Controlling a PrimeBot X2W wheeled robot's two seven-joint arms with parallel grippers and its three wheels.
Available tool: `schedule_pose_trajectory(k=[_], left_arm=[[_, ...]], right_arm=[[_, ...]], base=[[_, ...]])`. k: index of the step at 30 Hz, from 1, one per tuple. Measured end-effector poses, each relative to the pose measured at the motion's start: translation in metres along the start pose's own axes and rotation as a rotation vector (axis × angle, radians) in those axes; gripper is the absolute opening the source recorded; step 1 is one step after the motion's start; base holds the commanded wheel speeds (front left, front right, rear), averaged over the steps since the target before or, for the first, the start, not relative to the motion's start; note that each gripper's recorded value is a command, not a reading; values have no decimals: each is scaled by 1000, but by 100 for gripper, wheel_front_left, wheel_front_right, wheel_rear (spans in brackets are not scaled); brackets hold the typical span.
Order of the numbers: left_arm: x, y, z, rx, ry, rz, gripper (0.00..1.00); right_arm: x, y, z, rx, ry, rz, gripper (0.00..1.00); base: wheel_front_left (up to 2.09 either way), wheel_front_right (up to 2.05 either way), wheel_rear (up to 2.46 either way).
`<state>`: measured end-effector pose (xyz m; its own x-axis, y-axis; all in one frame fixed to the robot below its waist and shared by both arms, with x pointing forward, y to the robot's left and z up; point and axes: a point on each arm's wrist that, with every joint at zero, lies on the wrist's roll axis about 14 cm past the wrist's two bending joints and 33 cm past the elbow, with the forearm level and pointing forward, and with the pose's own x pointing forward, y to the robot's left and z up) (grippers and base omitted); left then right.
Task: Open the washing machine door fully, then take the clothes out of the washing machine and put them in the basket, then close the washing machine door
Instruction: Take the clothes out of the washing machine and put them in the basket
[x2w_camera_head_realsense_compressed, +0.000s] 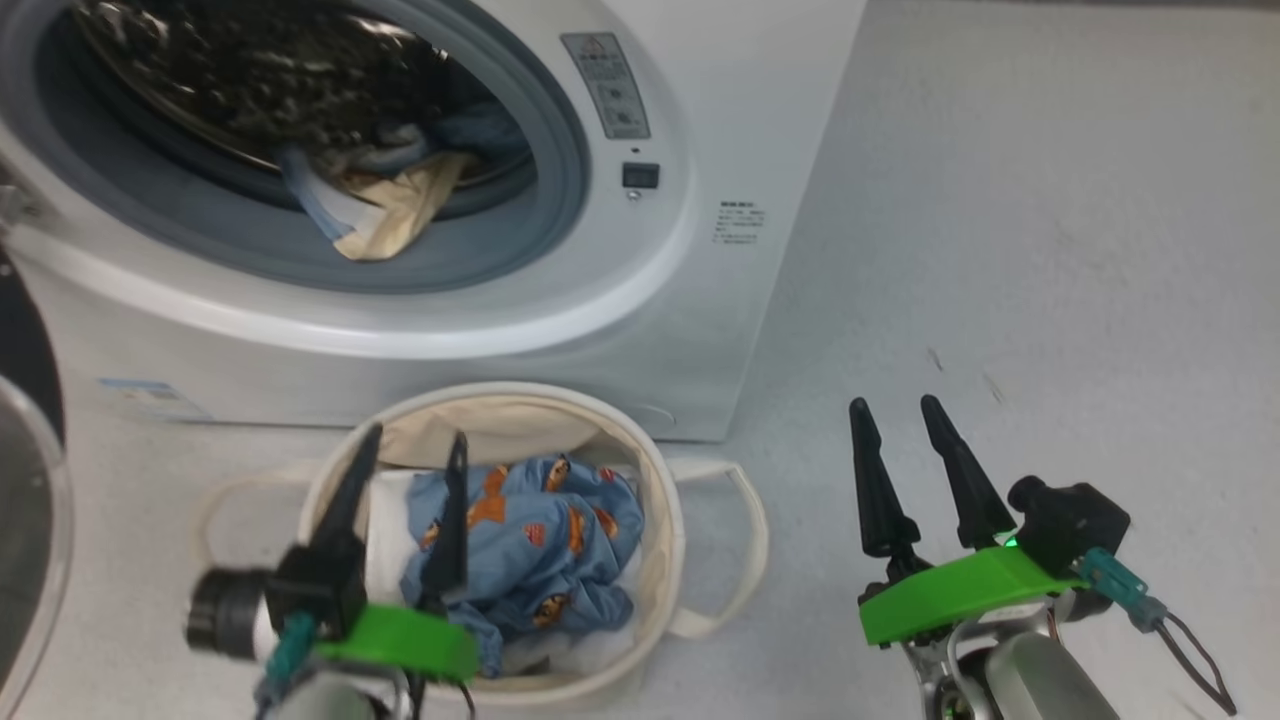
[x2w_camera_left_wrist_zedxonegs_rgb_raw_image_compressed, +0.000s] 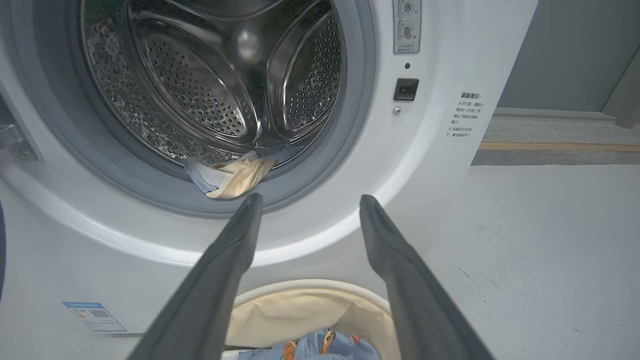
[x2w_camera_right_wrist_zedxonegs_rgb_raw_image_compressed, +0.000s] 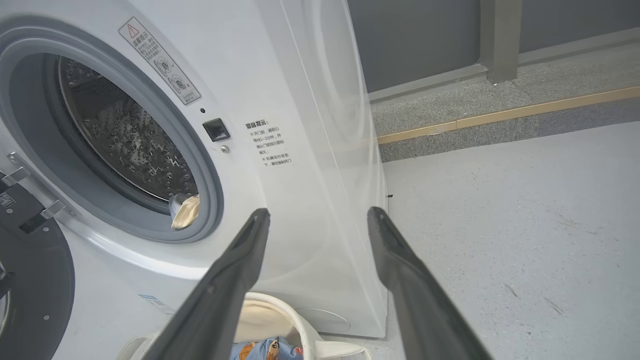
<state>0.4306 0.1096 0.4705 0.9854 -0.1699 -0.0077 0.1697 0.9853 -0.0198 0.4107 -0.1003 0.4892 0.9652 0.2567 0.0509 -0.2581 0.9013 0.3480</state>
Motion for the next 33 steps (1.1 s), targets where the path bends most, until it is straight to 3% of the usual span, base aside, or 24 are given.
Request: schedule_pose_trajectory(k=[11,20,24,33], left_arm=[[96,27,-44,223,95,-117,100],[192,36,-57,312,151,-165,100],[209,25,-77,363,229,-216,100],[235,40,-108,484,354,-195,100]], right_arm=[[18,-34,-25,17,55,-70,100],[29,-64,-38,17,80,-129,100],[24,-76,-44,23,98,-165,100],[35,-88,-48,14,99,-176,100]], base=[[0,0,0],[0,0,0],[0,0,0],[0,0,0]])
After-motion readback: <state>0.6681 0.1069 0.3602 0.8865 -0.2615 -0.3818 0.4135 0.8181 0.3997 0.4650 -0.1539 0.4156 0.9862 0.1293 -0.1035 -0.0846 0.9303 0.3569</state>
